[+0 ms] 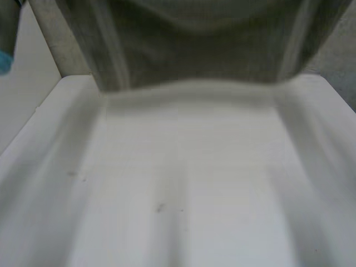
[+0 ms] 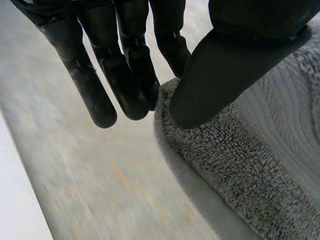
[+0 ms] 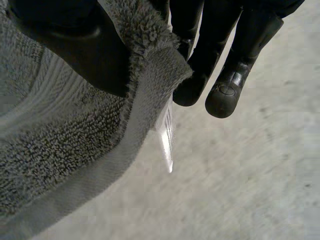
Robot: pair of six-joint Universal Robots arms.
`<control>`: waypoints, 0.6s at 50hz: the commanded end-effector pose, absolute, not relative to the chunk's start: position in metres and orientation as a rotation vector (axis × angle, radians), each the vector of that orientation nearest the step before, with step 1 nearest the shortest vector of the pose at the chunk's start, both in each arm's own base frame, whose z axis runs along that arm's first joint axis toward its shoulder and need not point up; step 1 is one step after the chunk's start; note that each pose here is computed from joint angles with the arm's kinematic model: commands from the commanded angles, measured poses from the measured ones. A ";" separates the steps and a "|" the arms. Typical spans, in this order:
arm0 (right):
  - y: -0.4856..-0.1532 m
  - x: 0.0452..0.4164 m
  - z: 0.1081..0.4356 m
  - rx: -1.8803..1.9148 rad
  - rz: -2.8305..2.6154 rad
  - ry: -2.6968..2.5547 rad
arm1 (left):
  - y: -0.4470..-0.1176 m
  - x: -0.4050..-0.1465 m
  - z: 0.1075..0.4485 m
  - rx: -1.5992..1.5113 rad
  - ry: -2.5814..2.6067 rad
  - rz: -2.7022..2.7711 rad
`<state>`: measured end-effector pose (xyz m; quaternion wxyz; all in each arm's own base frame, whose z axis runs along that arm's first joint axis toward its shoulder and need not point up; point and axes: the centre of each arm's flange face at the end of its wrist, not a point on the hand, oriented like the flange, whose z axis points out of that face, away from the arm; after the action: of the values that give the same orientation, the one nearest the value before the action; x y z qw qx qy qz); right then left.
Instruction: Fold the towel.
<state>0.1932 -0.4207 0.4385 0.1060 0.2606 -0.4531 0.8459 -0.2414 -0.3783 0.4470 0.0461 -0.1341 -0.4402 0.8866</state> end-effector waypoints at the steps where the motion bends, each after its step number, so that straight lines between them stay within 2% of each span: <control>1: -0.417 0.194 0.414 0.781 2.478 -1.503 | -0.384 -0.238 0.441 -0.319 -1.334 2.637; 2: -0.416 0.194 0.399 0.812 2.438 -1.580 | -0.387 -0.238 0.425 -0.333 -1.403 2.601; 3: -0.416 0.194 0.399 0.812 2.438 -1.581 | -0.387 -0.238 0.425 -0.334 -1.404 2.600; 4: -0.413 0.195 0.384 0.852 2.393 -1.657 | -0.390 -0.238 0.403 -0.356 -1.489 2.548; 5: -0.413 0.195 0.384 0.852 2.393 -1.658 | -0.390 -0.238 0.403 -0.356 -1.490 2.547; 7: -0.407 0.199 0.351 0.976 2.307 -1.778 | -0.389 -0.239 0.353 -0.411 -1.664 2.416; 8: -0.407 0.199 0.351 0.977 2.306 -1.779 | -0.389 -0.239 0.352 -0.411 -1.665 2.415; 10: -0.398 0.203 0.311 1.125 2.212 -1.899 | -0.385 -0.236 0.302 -0.464 -1.807 2.280; 11: -0.398 0.203 0.311 1.126 2.211 -1.900 | -0.385 -0.236 0.302 -0.464 -1.808 2.279; 12: -0.393 0.204 0.291 1.182 2.153 -1.956 | -0.381 -0.233 0.278 -0.484 -1.865 2.224; 13: -0.393 0.204 0.291 1.183 2.152 -1.956 | -0.381 -0.233 0.278 -0.485 -1.865 2.224; 15: -0.380 0.205 0.249 1.302 2.023 -2.057 | -0.370 -0.228 0.234 -0.521 -1.961 2.106; 16: -0.380 0.205 0.248 1.303 2.022 -2.057 | -0.370 -0.228 0.234 -0.522 -1.962 2.106; 18: -0.365 0.203 0.211 1.410 1.869 -2.111 | -0.353 -0.228 0.202 -0.561 -2.011 2.005; 19: -0.365 0.203 0.210 1.411 1.868 -2.111 | -0.353 -0.228 0.202 -0.561 -2.012 2.004; 21: -0.351 0.200 0.183 1.515 1.740 -2.119 | -0.338 -0.227 0.182 -0.589 -2.049 1.925; 23: -0.345 0.200 0.178 1.544 1.706 -2.119 | -0.331 -0.226 0.176 -0.606 -2.070 1.898; 27: -0.338 0.197 0.176 1.549 1.681 -2.136 | -0.317 -0.222 0.173 -0.664 -2.101 1.886; 30: -0.337 0.181 0.189 1.482 1.673 -2.142 | -0.300 -0.215 0.172 -0.751 -2.143 1.885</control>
<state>0.1970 -0.3408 0.1774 0.0049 0.4915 -0.6821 0.5414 -0.2229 -0.3216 0.1726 0.1248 -0.2205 -0.7181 0.6481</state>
